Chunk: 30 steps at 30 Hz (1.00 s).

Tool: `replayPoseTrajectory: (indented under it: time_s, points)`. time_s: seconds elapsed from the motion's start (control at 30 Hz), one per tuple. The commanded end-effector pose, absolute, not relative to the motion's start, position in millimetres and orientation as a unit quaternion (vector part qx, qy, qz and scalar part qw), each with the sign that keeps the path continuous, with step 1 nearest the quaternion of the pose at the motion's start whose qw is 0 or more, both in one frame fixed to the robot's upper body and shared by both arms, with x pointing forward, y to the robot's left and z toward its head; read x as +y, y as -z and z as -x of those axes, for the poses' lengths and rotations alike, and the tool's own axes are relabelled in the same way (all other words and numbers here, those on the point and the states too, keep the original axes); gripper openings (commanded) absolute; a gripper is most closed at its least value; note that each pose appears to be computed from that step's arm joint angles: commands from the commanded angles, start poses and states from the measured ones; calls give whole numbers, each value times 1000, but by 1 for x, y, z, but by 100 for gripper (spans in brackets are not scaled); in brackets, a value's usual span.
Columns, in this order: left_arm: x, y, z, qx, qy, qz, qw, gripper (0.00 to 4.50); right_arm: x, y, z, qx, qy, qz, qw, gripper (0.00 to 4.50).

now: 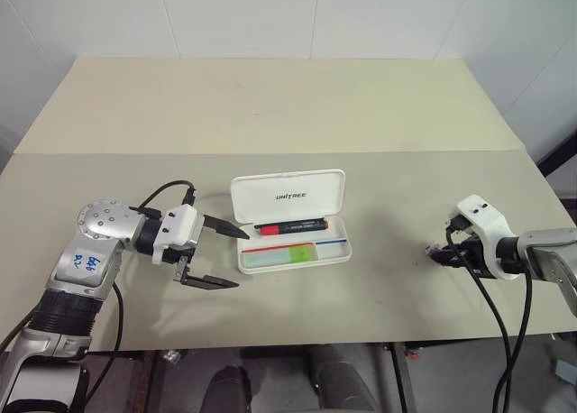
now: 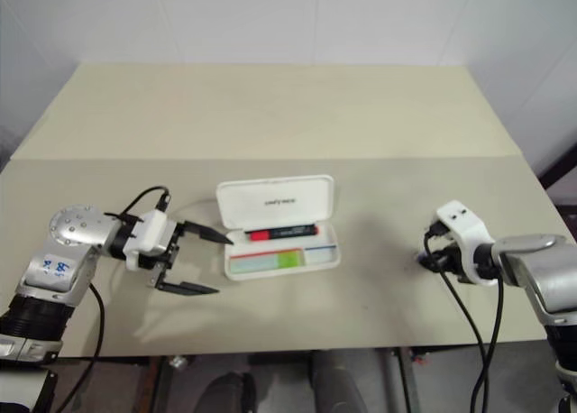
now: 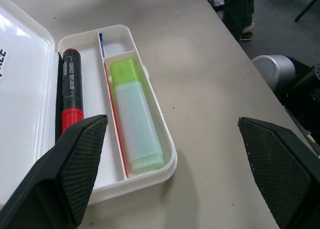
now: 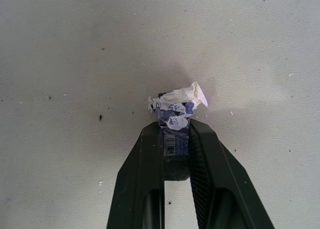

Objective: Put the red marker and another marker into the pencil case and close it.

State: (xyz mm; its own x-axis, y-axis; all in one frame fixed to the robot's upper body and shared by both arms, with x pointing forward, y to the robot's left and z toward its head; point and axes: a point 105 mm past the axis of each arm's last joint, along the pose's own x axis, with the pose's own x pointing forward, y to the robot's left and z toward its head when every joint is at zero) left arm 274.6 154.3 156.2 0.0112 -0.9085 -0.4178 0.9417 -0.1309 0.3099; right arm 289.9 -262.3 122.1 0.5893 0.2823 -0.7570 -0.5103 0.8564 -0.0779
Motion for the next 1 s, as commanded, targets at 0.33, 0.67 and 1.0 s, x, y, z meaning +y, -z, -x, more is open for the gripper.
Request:
replayPoseTrajectory:
  time_s: [0.33, 0.67, 1.0]
  points:
    - [165, -169, -273, 21, 685, -286, 670, 450, -189, -165, -298, 262, -435, 287, 812, 34]
    - [169, -171, -273, 24, 673, -288, 681, 450, -109, -179, -300, 182, -569, 339, 727, 34]
    - [170, -172, -270, 22, 661, -287, 693, 450, -91, -165, -301, 188, -602, 358, 689, 34]
